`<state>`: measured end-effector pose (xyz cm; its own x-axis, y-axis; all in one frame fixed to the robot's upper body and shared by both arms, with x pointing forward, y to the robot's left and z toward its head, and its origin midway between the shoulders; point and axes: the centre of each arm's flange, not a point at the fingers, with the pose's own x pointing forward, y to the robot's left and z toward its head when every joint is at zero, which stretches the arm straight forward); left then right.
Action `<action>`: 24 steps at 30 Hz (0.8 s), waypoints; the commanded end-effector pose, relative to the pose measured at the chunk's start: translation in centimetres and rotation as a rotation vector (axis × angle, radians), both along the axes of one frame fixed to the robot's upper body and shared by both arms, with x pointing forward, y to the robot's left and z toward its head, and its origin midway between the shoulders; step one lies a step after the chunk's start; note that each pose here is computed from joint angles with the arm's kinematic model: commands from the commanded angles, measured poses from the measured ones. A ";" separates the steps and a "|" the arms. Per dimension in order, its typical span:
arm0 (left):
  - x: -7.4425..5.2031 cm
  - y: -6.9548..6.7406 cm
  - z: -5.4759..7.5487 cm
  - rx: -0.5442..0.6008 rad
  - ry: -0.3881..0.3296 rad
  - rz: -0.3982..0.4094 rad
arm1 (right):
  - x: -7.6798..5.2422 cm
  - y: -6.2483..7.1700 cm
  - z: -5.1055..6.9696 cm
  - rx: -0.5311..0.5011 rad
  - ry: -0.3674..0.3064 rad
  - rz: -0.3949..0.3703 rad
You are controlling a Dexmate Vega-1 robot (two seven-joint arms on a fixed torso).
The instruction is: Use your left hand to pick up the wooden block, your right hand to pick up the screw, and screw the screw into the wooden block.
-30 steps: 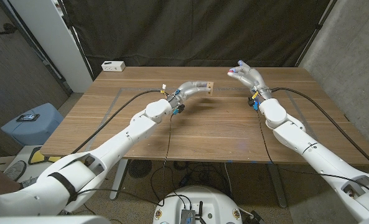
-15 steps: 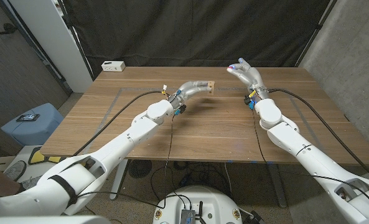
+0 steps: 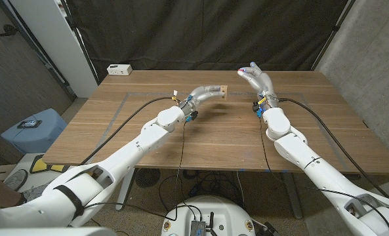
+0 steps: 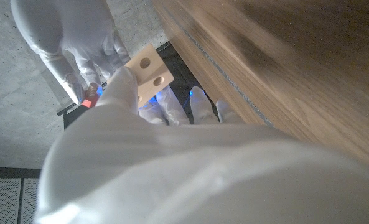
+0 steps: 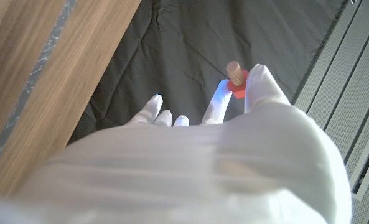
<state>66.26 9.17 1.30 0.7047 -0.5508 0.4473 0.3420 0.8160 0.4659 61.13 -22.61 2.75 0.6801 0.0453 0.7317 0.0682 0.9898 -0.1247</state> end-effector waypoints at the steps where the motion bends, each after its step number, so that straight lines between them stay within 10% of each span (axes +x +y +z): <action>1: 0.3 -0.4 -0.2 -0.019 0.017 -0.009 | -0.2 1.6 -0.9 0.077 -0.005 0.049; 24: -0.1 -1.5 -0.8 -0.049 0.042 -0.040 | -0.5 3.2 -2.2 0.116 0.001 0.126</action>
<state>66.49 8.04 0.85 0.7015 -0.5578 0.4435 0.3794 0.8191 0.4302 60.75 -20.30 1.19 0.6767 0.0310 0.7356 -0.0186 0.9995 -0.0250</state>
